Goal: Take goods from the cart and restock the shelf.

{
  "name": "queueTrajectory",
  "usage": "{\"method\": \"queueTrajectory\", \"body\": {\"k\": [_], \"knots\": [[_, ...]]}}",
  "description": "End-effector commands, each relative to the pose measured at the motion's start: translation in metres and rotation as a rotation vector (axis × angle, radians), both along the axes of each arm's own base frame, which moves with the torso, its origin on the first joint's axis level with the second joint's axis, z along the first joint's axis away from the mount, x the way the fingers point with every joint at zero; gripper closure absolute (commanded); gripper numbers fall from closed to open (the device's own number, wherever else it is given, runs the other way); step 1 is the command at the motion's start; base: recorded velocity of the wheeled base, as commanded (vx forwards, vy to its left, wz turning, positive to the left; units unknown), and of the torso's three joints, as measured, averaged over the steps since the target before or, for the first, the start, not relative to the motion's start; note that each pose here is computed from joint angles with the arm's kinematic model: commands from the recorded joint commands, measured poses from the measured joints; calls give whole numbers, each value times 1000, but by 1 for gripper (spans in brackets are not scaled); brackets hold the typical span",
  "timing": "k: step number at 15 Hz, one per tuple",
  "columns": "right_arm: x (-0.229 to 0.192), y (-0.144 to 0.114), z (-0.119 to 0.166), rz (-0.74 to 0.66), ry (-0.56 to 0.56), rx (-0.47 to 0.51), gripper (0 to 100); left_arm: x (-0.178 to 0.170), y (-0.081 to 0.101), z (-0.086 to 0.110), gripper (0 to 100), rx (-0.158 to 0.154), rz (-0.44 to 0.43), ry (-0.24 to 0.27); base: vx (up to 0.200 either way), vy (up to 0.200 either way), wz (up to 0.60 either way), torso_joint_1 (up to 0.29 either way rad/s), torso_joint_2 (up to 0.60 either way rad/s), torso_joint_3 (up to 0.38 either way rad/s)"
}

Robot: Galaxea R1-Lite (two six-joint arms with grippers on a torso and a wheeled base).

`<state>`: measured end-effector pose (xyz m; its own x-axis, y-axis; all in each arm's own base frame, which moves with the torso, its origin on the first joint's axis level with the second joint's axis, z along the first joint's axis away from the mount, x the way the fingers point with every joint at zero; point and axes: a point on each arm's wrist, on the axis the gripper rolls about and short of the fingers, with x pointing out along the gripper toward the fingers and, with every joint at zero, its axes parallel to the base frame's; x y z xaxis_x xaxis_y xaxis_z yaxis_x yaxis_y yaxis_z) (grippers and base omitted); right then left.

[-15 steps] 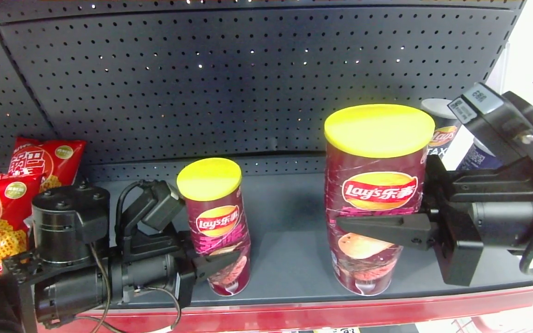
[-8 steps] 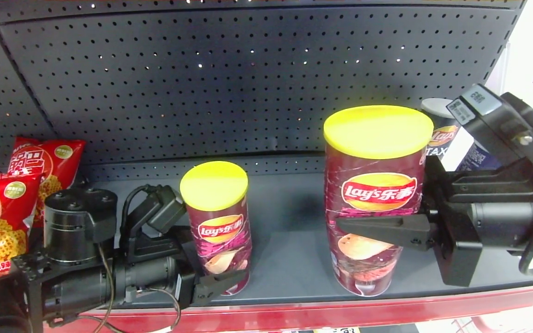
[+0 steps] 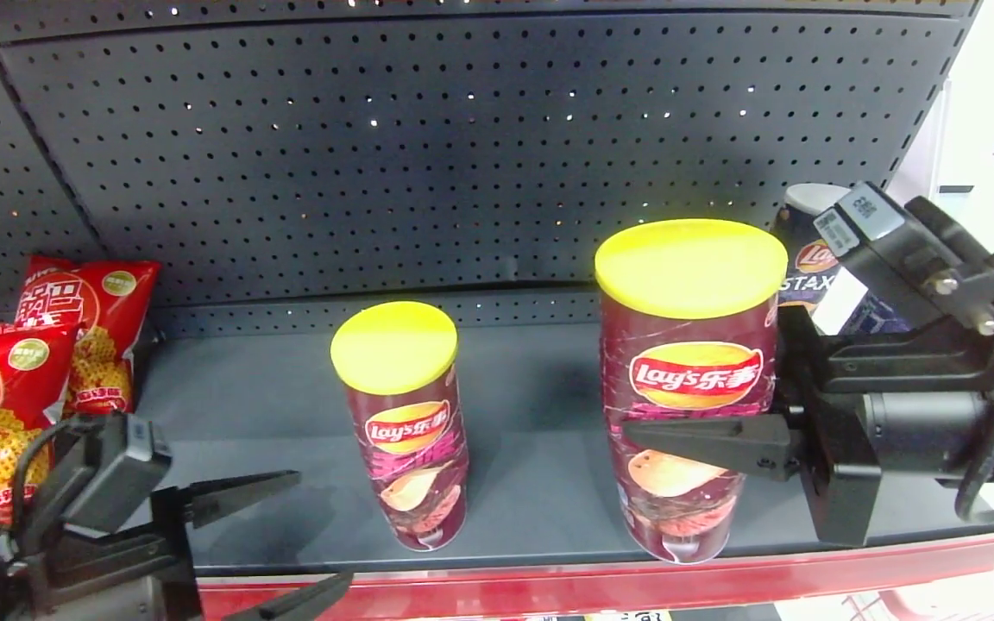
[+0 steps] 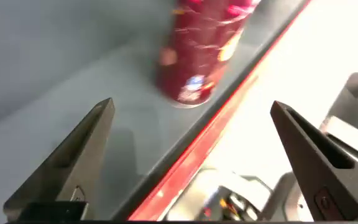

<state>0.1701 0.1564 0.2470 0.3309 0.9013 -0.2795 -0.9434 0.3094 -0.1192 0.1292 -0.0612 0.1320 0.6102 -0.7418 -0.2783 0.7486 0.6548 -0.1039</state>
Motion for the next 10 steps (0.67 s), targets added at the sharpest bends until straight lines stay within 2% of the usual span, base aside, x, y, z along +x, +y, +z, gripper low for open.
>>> {"method": "queueTrajectory", "body": {"k": [1,3,4,5,6,7,10], "knots": [[-1,-1,-1,-3,4,-2,100,-26,26,14,0,-45,134,-136,0,0,0,0,0,0],[1,-2,-2,-10,13,-2,100,-43,43,24,0,-59,276,-247,0,0,0,0,0,0],[3,0,-1,-11,10,0,100,-58,49,29,0,-66,343,-326,0,0,0,0,0,0],[6,2,0,-11,8,2,100,-76,52,26,0,-67,383,-386,0,0,0,0,0,0],[7,3,2,-11,3,6,100,-90,53,13,0,-61,426,-410,0,0,0,0,0,0],[9,4,3,-14,2,8,100,-100,53,7,0,-61,470,-430,0,0,0,0,0,0],[13,1,6,-33,-4,13,100,-144,50,-43,0,-31,603,-333,0,0,0,0,0,0]]}}
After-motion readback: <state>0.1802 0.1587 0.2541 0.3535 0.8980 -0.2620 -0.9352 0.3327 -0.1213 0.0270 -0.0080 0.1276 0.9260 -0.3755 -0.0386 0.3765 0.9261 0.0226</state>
